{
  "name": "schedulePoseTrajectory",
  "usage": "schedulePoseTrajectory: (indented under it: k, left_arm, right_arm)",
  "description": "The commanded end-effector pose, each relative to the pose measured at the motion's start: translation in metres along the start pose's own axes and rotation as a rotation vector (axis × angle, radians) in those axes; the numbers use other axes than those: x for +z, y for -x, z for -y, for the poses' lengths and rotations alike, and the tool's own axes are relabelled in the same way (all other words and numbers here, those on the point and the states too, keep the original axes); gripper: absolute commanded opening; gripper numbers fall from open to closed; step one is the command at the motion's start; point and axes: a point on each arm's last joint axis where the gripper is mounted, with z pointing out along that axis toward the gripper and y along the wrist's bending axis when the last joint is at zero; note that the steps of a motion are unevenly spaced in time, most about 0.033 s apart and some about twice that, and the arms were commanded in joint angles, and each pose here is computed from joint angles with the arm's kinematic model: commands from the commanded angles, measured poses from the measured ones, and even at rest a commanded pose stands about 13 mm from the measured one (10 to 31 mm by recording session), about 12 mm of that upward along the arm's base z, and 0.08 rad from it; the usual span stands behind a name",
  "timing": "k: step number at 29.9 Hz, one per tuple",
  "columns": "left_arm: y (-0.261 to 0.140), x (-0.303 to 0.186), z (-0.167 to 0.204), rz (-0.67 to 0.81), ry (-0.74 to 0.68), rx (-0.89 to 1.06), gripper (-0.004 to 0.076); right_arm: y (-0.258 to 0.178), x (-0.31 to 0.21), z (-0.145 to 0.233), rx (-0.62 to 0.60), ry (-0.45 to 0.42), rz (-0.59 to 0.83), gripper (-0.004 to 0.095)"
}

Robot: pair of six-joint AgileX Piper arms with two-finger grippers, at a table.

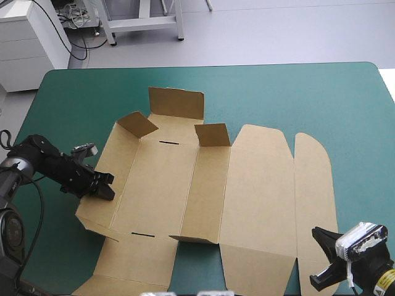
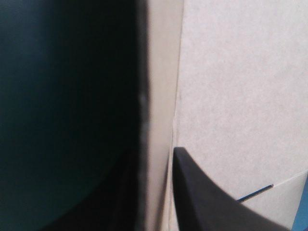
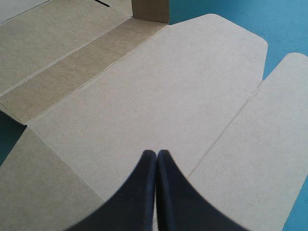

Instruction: Fold the box

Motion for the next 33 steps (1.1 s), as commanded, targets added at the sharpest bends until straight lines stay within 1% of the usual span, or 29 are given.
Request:
schedulePoseTrajectory:
  k: [1, 6, 8, 11, 14, 17, 21, 24, 28, 33]
  left_arm:
    - [-0.002, -0.01, 0.017, -0.007, -0.038, 0.055, 0.0]
    - [0.008, -0.022, 0.021, 0.027, -0.008, 0.097, -0.0008]
    - [0.018, -0.031, 0.028, 0.051, 0.026, 0.151, -0.0008]
    - [0.034, -0.05, 0.045, 0.083, 0.124, 0.269, -0.0008]
    - [0.047, -0.064, 0.067, 0.09, 0.252, 0.414, -0.0008]
    - [0.058, -0.071, 0.098, 0.102, 0.377, 0.575, -0.0008]
    - [0.072, -0.078, 0.145, 0.189, 0.556, 0.803, -0.0008]
    - [0.075, -0.076, 0.177, 0.244, 0.642, 0.953, -0.0008]
    - [0.073, -0.068, 0.212, 0.273, 0.771, 1.162, -0.0008]
    - [0.069, -0.061, 0.246, 0.337, 0.914, 1.363, -0.0008]
  right_arm:
    - [0.012, -0.003, 0.001, -0.02, -0.01, 0.08, -0.0016]
    - [0.012, -0.003, 0.001, -0.017, -0.01, 0.08, -0.0016]
    - [0.012, -0.003, 0.001, -0.016, -0.008, 0.08, -0.0016]
    - [0.012, -0.003, 0.001, -0.016, -0.008, 0.08, -0.0016]
    - [0.012, -0.003, 0.001, -0.016, -0.008, 0.08, -0.0016]
    - [0.012, -0.003, 0.001, -0.016, -0.008, 0.08, -0.0016]
    - [0.012, -0.003, 0.001, -0.013, -0.008, 0.08, -0.0016]
    - [0.012, -0.003, 0.001, -0.011, -0.008, 0.08, -0.0016]
    - [0.012, -0.003, 0.001, -0.011, -0.008, 0.08, -0.0016]
    - [0.012, -0.003, 0.001, -0.011, -0.008, 0.08, -0.0016]
